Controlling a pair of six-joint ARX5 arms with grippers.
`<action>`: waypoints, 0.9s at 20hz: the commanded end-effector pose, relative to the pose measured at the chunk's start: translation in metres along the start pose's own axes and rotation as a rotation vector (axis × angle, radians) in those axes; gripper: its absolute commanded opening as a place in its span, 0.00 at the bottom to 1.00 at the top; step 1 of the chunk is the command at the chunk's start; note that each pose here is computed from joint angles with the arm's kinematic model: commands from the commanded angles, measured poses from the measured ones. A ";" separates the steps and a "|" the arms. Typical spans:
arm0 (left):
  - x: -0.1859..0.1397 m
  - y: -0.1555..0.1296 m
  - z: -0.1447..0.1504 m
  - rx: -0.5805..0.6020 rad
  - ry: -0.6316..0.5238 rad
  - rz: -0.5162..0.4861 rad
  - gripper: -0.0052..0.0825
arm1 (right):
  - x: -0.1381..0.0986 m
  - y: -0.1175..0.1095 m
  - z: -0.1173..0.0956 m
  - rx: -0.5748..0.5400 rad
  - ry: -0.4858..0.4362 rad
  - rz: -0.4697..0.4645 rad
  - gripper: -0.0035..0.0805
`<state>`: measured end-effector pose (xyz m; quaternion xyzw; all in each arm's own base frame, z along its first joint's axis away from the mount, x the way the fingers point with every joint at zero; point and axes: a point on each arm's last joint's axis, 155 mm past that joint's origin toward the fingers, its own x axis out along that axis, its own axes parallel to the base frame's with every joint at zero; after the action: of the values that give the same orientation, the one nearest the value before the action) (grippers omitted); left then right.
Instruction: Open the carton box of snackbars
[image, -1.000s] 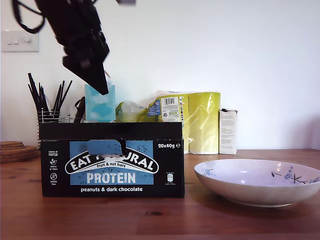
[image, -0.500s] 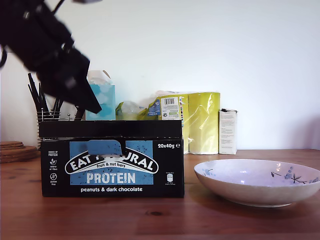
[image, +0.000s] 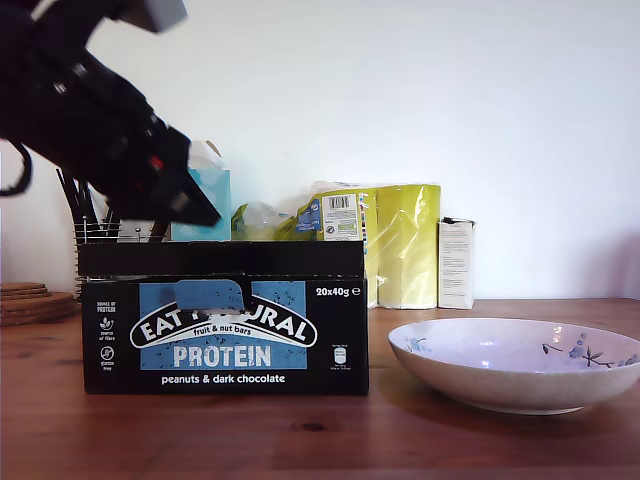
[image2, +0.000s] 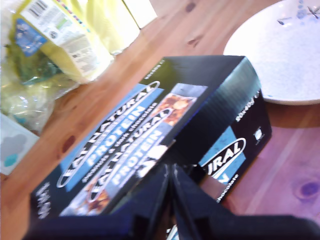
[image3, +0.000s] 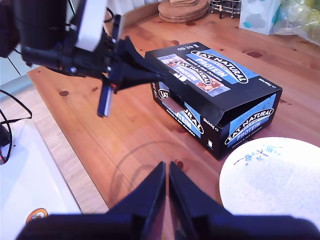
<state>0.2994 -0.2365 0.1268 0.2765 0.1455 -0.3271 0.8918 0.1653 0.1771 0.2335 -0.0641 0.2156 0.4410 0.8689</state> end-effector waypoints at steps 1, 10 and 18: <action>0.007 -0.009 -0.016 0.001 0.035 -0.026 0.04 | 0.001 0.001 -0.001 -0.010 -0.002 0.003 0.03; 0.031 -0.025 -0.043 -0.034 0.096 -0.067 0.04 | 0.001 0.001 -0.001 -0.025 -0.001 0.003 0.03; 0.044 -0.013 -0.043 -0.056 0.076 0.013 0.04 | 0.002 0.001 -0.001 -0.024 0.000 0.004 0.03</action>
<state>0.3225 -0.2451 0.0764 0.2650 0.1786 -0.3098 0.8955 0.1655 0.1772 0.2341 -0.0725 0.2100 0.4431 0.8685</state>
